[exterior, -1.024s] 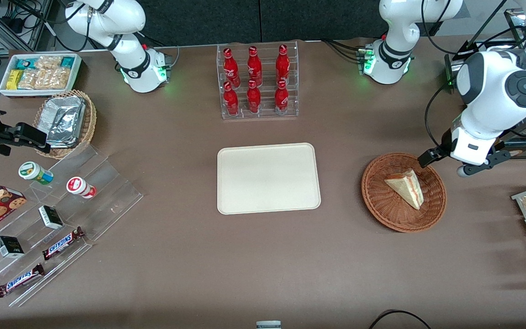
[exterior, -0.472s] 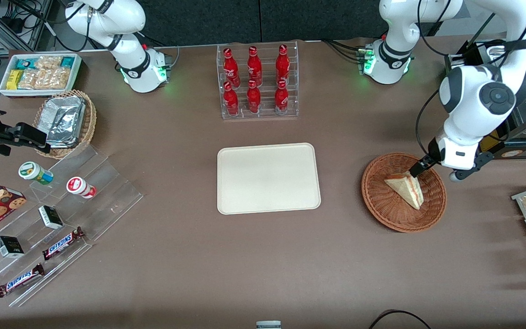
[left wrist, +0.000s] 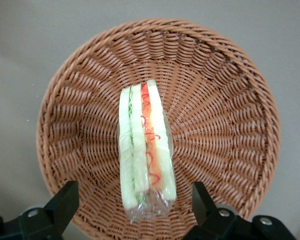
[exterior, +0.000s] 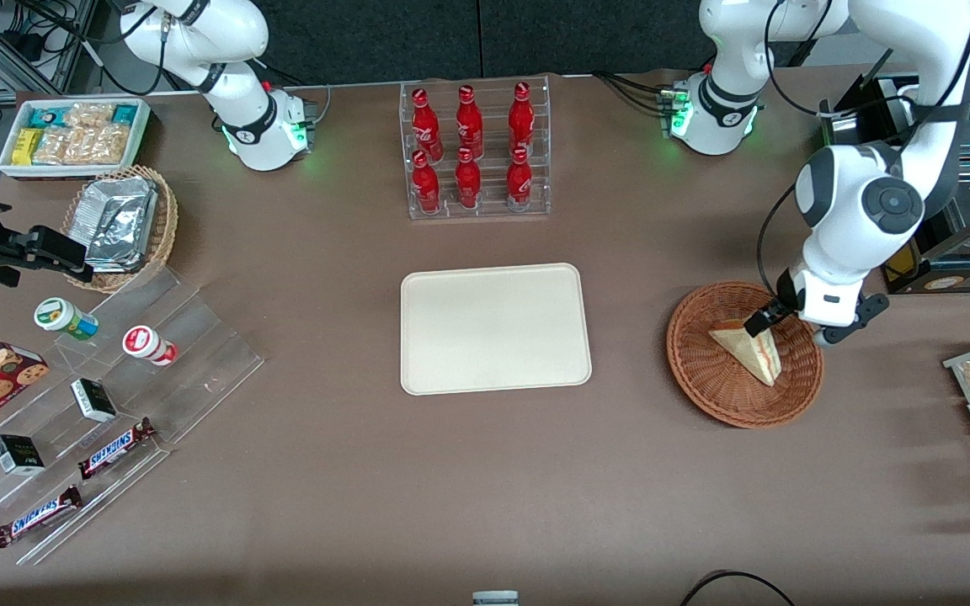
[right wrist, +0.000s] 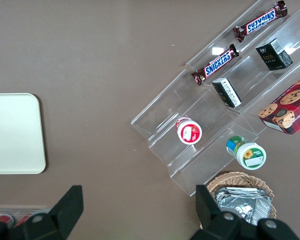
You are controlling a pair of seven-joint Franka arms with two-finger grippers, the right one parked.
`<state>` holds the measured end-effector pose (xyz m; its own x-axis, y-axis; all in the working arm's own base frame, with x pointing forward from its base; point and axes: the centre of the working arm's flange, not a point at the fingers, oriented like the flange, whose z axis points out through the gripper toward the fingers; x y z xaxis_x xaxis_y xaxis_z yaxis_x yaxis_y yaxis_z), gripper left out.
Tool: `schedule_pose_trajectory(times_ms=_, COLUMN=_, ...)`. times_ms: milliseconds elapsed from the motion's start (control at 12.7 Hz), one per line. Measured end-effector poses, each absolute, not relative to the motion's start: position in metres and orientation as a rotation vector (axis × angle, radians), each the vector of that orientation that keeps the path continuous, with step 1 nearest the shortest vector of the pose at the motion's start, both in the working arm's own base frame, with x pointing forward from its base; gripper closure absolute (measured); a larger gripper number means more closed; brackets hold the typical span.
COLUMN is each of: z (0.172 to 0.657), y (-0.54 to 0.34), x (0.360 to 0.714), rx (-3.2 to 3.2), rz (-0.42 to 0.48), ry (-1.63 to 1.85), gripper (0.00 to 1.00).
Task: Place sandwich from basket to tray
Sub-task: 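Lower the open left gripper onto the wrapped sandwich and close it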
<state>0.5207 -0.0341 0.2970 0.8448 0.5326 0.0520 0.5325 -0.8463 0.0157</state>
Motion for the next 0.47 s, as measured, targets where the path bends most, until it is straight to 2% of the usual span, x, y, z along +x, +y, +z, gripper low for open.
schedule_pose_trajectory(times_ms=472, z=0.256, y=-0.035, x=0.522, rx=2.994, rz=0.041, ry=0.963, gripper=0.00)
